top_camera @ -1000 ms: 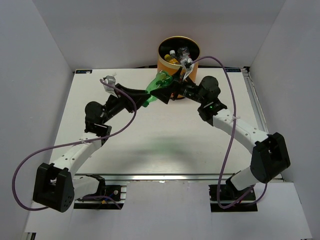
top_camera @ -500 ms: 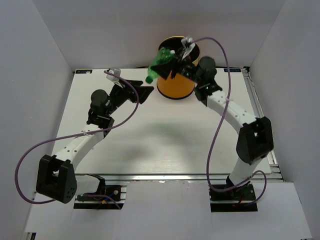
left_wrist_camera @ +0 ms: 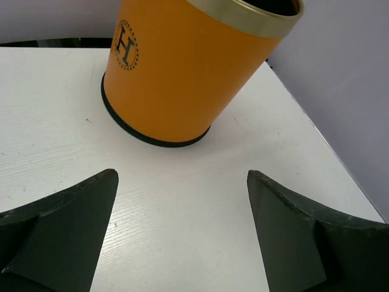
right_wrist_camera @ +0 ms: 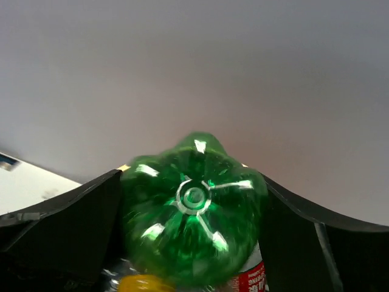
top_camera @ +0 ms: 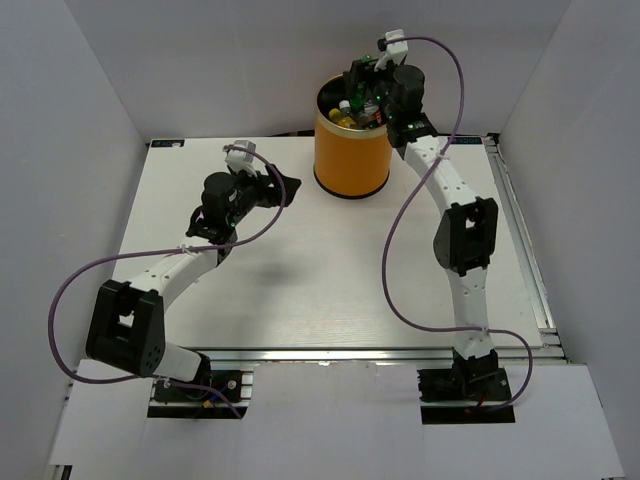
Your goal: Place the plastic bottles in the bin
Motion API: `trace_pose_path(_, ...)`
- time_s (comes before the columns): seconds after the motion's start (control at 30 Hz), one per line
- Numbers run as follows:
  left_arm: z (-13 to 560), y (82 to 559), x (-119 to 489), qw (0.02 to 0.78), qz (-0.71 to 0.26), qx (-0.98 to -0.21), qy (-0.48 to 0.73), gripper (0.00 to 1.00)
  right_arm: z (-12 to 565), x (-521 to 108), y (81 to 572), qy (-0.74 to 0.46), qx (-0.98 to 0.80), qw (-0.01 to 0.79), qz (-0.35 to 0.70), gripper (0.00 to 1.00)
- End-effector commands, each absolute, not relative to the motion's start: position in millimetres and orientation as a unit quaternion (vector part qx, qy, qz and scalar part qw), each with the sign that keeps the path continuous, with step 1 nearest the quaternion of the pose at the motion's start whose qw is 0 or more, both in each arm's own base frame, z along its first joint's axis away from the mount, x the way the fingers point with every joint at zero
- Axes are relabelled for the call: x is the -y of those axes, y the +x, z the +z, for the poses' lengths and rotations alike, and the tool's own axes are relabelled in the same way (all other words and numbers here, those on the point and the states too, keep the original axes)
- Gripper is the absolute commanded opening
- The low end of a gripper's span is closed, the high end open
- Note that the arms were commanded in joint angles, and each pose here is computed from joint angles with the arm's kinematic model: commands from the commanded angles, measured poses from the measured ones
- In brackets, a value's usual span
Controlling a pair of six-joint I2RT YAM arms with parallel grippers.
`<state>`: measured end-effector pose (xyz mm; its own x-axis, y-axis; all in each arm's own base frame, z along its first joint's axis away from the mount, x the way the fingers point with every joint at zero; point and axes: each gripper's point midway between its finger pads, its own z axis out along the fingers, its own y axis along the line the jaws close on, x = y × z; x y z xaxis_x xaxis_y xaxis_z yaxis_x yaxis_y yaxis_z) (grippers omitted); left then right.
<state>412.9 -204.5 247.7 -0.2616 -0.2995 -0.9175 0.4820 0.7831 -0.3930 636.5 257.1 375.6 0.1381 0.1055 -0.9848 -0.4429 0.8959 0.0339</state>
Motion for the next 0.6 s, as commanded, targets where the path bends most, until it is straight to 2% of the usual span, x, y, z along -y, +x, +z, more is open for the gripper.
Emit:
trace_pose_path(0.0, 275.6, 422.6, 198.4, 0.63, -0.309, -0.71, 0.058, 0.98, 428.1, -238.8, 631.8, -0.139, -0.598, 0.78, 0.12, 0.89)
trace_pose_path(0.07, 280.6, 423.4, 199.9, 0.625, -0.316, -0.712, 0.05, 0.98, 442.1, -244.8, 613.2, -0.168, -0.592, 0.776, 0.14, 0.89)
trace_pose_path(0.2, 295.4, 417.3, 201.8, 0.615, -0.334, -0.713, 0.038, 0.98, 502.5, -216.1, 571.1, -0.135, -0.576, 0.796, 0.125, 0.89)
trace_pose_path(0.3, 312.0, 403.5, 199.3, 0.612, -0.346, -0.711, 0.03, 0.98, 517.9, -192.9, 541.9, -0.11, -0.594, 0.79, 0.103, 0.89)
trace_pose_path(0.47, 322.9, 370.1, 186.4, 0.611, -0.352, -0.709, 0.014, 0.98, 505.3, -154.3, 496.7, -0.065, -0.637, 0.765, 0.069, 0.9)
trace_pose_path(0.57, 321.9, 346.7, 174.9, 0.608, -0.347, -0.714, -0.001, 0.98, 503.6, -138.5, 449.8, -0.058, -0.644, 0.759, 0.08, 0.89)
